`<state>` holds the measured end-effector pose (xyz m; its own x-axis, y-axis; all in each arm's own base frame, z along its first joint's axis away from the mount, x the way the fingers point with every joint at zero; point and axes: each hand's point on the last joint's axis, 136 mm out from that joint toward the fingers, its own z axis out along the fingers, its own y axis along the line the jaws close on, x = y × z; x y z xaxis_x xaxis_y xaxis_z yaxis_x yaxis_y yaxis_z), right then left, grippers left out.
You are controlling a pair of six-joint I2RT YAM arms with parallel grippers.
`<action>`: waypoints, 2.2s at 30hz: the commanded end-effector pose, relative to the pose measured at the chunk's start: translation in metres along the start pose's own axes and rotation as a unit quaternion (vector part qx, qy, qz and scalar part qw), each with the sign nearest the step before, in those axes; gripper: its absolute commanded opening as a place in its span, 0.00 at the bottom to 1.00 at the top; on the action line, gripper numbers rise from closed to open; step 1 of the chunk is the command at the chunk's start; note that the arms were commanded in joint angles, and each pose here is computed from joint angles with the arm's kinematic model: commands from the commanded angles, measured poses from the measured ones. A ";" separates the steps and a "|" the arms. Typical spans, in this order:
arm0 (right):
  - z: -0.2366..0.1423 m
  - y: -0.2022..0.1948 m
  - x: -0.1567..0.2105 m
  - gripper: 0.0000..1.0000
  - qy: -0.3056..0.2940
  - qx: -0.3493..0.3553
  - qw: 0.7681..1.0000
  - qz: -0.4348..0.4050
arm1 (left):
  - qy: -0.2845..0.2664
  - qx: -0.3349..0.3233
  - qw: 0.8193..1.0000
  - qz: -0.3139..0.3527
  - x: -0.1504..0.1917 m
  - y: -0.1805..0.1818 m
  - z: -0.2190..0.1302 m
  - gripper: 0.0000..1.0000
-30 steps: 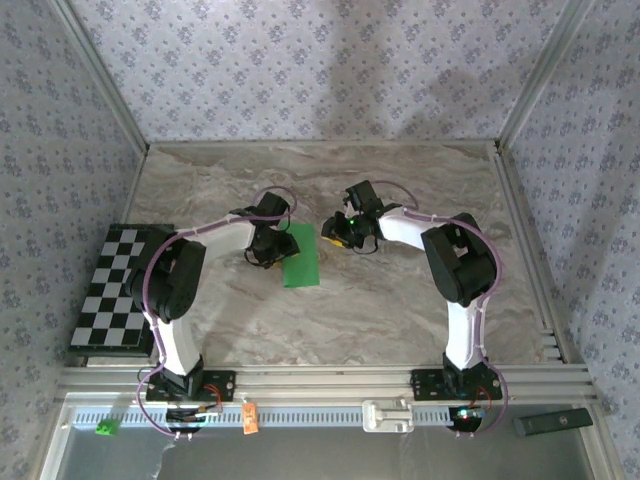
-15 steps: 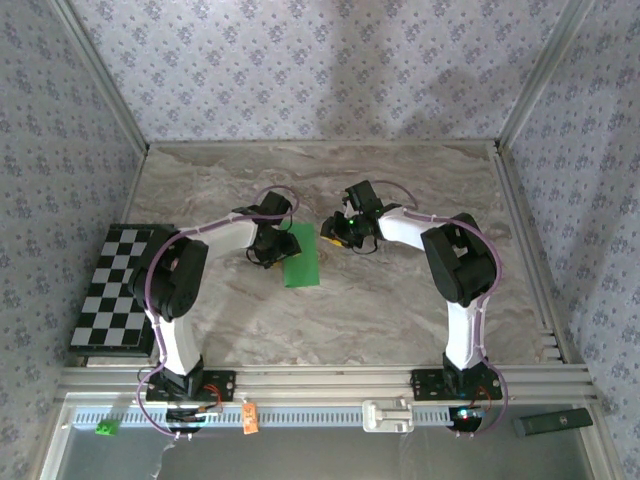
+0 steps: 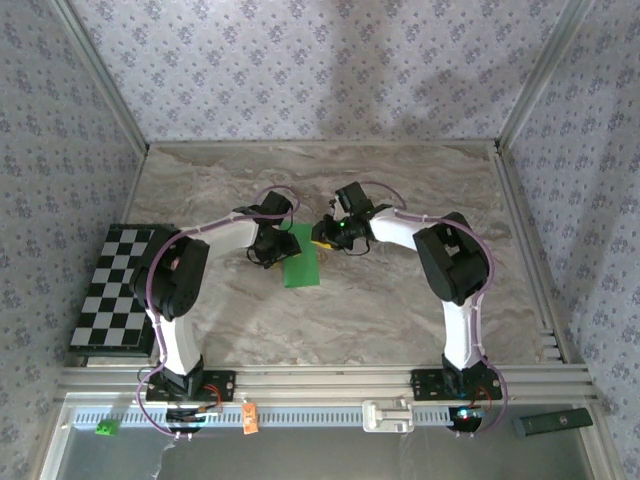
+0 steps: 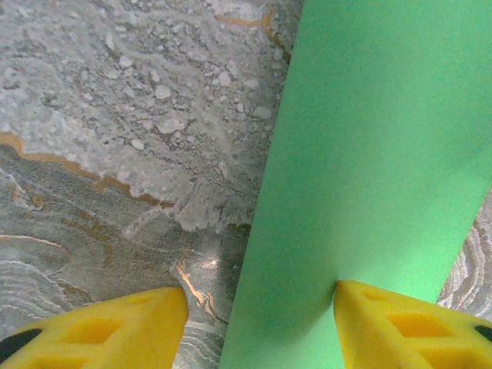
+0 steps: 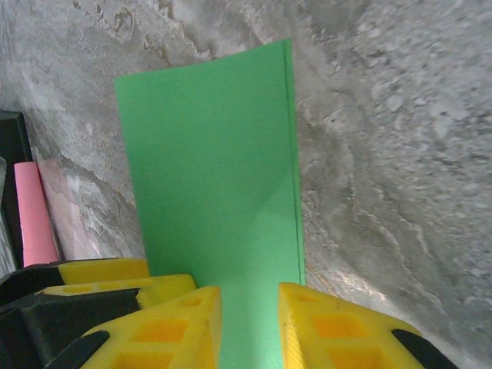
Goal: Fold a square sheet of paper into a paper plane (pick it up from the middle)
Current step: Hold the square sheet of paper at the center of the table.
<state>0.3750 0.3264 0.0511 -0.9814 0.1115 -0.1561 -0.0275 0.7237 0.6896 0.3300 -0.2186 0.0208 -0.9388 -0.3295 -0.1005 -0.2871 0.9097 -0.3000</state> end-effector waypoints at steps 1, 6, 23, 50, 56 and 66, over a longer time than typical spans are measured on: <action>0.006 0.005 0.004 0.26 0.019 -0.006 1.000 -0.014 | 0.077 -0.054 0.996 0.009 0.042 0.031 0.040 0.56; 0.012 0.003 0.007 0.23 0.030 -0.003 0.999 -0.015 | 0.082 -0.054 0.995 0.009 0.044 0.031 0.042 0.56; 0.027 -0.010 0.016 0.17 0.056 0.022 0.998 -0.018 | 0.090 -0.059 0.994 0.008 0.047 0.033 0.048 0.56; 0.027 -0.100 0.037 0.12 0.121 0.209 0.970 -0.028 | -0.028 0.173 0.984 0.043 -0.023 -0.056 -0.068 0.42; 0.024 -0.103 0.037 0.12 0.130 0.230 0.964 -0.031 | 0.024 0.228 0.972 0.046 -0.014 -0.080 -0.050 0.25; 0.023 -0.102 0.036 0.11 0.130 0.246 0.960 -0.029 | 0.075 0.196 0.977 0.028 0.001 -0.062 -0.012 0.14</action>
<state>0.3729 0.3223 0.0187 -0.9909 -0.0862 -0.1035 -0.1259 0.8658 0.4844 0.3530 -0.2689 0.0566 -0.9705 -0.2401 -0.0237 -0.1704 0.7518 -0.6370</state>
